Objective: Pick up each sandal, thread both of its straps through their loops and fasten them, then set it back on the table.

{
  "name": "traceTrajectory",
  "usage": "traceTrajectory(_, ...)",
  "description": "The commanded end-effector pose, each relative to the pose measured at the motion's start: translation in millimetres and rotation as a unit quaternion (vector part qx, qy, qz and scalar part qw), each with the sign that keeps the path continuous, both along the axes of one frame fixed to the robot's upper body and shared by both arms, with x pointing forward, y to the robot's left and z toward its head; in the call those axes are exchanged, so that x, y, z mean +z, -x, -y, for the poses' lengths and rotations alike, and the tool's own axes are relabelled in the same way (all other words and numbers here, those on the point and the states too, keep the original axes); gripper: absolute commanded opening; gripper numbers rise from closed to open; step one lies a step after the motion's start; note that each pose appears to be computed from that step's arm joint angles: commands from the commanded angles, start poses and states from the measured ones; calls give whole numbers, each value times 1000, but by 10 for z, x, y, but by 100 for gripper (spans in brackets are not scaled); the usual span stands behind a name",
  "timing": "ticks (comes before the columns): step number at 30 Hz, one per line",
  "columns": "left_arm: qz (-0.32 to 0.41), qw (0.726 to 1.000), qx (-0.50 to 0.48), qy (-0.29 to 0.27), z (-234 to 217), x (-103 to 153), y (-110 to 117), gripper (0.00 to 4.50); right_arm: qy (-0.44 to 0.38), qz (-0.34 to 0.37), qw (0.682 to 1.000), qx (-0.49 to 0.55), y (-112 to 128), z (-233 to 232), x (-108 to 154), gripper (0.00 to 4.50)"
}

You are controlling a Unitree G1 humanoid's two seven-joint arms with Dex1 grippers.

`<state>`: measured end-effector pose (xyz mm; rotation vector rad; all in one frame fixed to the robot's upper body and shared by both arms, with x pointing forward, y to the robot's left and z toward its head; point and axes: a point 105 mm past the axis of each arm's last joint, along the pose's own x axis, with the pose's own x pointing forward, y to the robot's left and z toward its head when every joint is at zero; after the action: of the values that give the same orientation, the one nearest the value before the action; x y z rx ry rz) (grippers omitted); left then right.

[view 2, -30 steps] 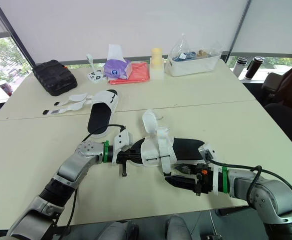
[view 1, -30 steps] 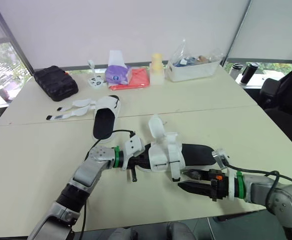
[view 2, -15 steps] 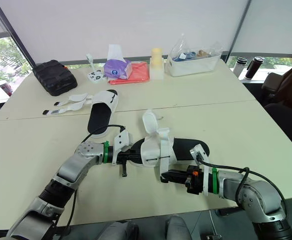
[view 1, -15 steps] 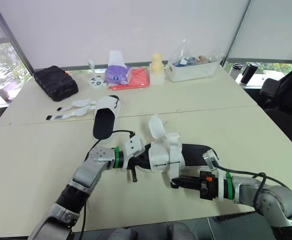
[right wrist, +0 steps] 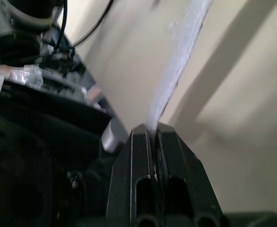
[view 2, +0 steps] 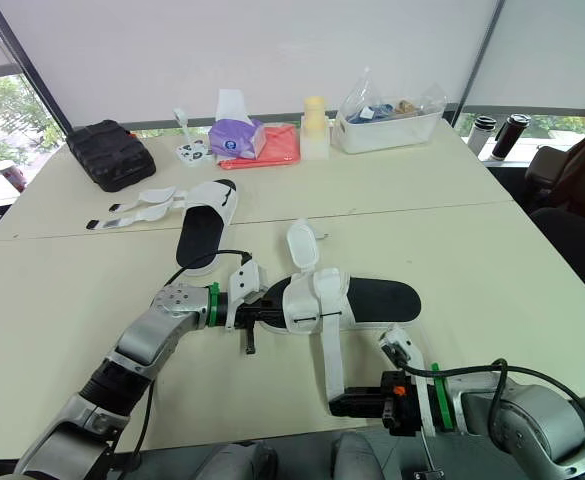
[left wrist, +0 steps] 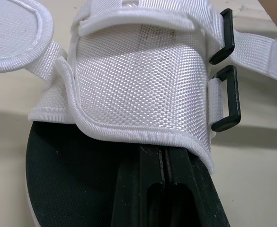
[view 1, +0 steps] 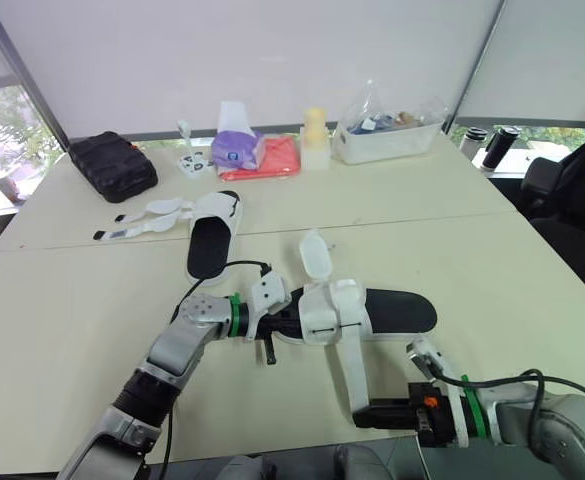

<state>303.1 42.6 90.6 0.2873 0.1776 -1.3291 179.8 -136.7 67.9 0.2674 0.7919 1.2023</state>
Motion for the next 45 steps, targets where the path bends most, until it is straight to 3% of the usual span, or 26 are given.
traceTrajectory(1,3,1000,-14,-4,48,-9,29,0,7,-4,1000,22,84,-7,1,9)
traceTrajectory(13,4,1000,-17,-6,60,-27,22,0,53,-2,997,49,212,119,-65,9)
traceTrajectory(20,5,1000,-19,-7,68,-19,11,0,-48,29,998,37,52,-30,469,9)
traceTrajectory(26,5,1000,-22,-8,81,-19,-2,0,-207,47,976,36,-78,-243,1181,9)
traceTrajectory(34,7,1000,-21,-6,91,-19,2,0,-298,33,954,3,-225,-349,1555,9)
traceTrajectory(37,7,1000,-22,-5,101,-18,7,0,-317,17,948,-30,-371,-363,1565,9)
traceTrajectory(45,9,1000,-19,-5,98,-21,7,0,-325,-36,932,-155,-793,-306,1284,9)
